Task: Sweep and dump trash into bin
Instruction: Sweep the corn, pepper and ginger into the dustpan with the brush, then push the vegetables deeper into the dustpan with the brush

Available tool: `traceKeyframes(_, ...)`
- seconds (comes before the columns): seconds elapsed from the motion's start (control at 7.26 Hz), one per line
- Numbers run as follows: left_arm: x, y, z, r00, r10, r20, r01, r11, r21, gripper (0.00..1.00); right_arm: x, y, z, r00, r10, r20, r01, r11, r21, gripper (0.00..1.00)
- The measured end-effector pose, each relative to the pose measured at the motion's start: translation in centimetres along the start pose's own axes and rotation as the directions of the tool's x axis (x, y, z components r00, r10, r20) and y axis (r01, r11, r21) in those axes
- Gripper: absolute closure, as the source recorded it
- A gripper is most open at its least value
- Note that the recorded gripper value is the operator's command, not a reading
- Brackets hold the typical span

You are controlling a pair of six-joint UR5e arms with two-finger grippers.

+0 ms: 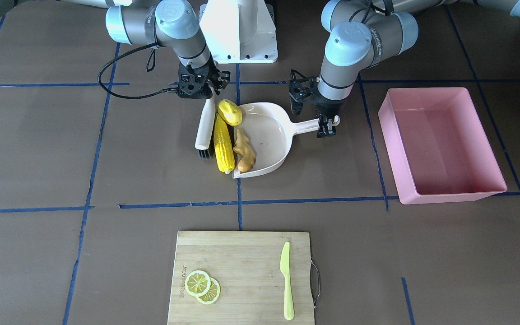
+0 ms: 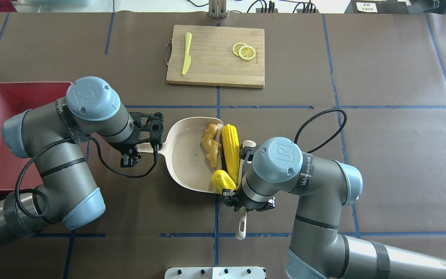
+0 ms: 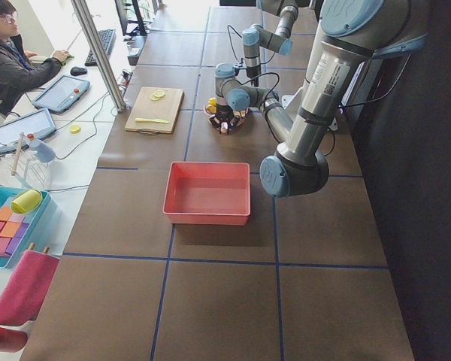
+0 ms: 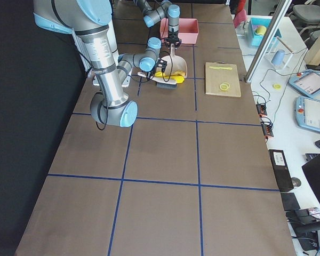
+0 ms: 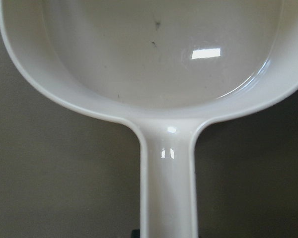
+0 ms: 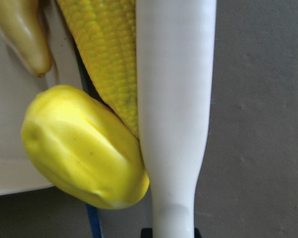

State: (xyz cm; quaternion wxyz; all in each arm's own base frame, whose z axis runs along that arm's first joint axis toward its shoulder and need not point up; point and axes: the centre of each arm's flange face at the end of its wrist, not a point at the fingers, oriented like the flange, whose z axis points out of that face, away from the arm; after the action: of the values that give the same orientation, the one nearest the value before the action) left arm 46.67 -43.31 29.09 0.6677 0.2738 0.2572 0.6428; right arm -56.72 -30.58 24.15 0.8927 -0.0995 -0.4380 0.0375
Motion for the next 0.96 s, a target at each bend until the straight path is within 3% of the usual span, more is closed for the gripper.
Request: traceKeyframes(0.96,0.0,-0.4,-0.3,1.000,-0.005,0.001,0.005,1.000,0.006,1.00,-6.1,-0.4,0.3,0.999,0.038,0.023,-0.038,0.999,-0.003,1.00)
